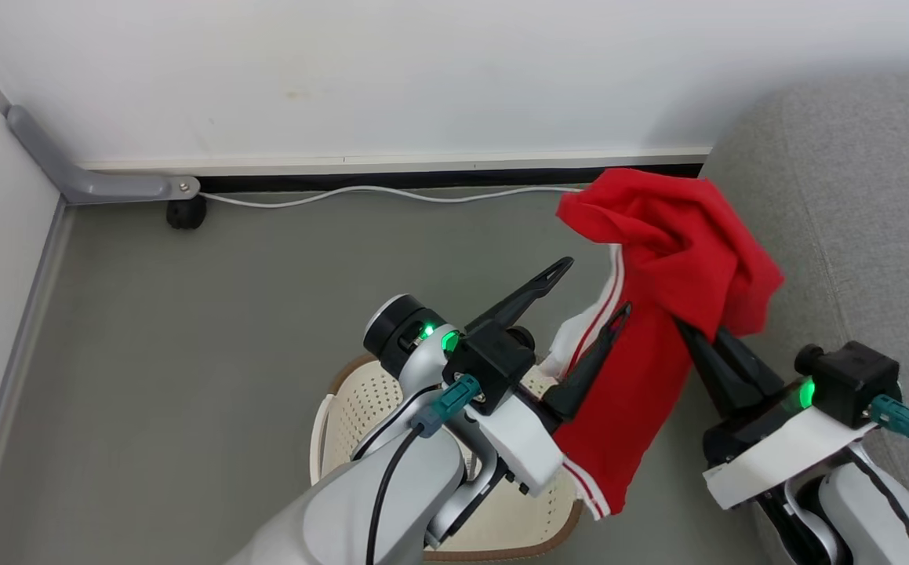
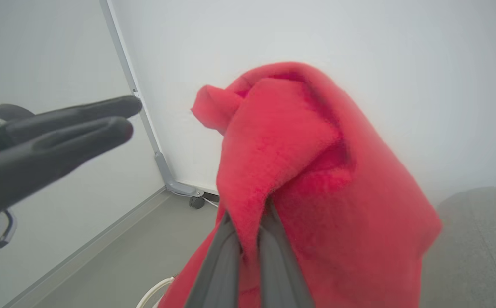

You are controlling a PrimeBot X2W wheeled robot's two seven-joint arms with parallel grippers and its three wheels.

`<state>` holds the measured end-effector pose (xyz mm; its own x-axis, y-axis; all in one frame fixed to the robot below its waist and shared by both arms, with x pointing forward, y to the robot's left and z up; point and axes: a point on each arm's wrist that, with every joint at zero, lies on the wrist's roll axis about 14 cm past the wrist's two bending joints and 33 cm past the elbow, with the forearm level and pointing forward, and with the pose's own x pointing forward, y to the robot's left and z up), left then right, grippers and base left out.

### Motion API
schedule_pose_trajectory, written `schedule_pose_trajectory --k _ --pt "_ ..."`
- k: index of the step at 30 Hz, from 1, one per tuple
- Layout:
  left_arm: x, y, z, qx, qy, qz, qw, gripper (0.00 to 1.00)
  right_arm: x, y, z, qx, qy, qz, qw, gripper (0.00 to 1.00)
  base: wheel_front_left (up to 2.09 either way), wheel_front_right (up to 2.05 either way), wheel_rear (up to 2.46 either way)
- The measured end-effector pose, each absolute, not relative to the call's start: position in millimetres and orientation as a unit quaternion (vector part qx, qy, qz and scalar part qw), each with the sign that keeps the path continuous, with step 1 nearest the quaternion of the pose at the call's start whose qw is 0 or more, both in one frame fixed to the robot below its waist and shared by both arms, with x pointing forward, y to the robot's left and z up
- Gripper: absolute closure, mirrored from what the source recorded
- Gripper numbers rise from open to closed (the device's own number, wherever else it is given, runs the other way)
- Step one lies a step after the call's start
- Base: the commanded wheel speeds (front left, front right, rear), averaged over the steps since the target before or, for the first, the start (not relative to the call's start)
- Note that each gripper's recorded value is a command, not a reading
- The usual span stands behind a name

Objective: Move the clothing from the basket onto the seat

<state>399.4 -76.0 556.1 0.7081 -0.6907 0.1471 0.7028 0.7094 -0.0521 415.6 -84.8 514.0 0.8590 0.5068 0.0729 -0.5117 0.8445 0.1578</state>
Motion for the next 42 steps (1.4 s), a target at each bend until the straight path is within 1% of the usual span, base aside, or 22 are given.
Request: schedule_pose_trajectory --k 6,19,29,36,42 --pt "397.2 -81.8 529.7 -0.062 -0.017 -0.396 0.916 0.00 415.2 -115.5 526.5 0.079 -0.034 0.229 0.970 1.00 0.00 0.00 0.00" --pt "390.8 -107.6 511.8 -0.082 0.015 -0.437 0.896 0.00 398.3 -164.8 537.1 0.079 -0.049 0.158 0.983 1.00 0.00 0.00 0.00" --pt "375.3 -149.4 506.4 -0.091 0.027 -0.493 0.865 0.00 370.8 -220.1 553.3 0.072 -0.074 0.071 0.992 1.00 0.00 0.00 0.00" --pt "360.8 -180.6 512.4 -0.094 0.022 -0.538 0.838 0.00 344.8 -253.9 562.8 0.066 -0.087 0.014 0.994 1.00 0.00 0.00 0.00" --pt "339.5 -201.9 510.9 -0.100 0.029 -0.574 0.812 0.00 321.2 -282.3 572.2 0.059 -0.102 -0.036 0.992 1.00 0.00 0.00 0.00"
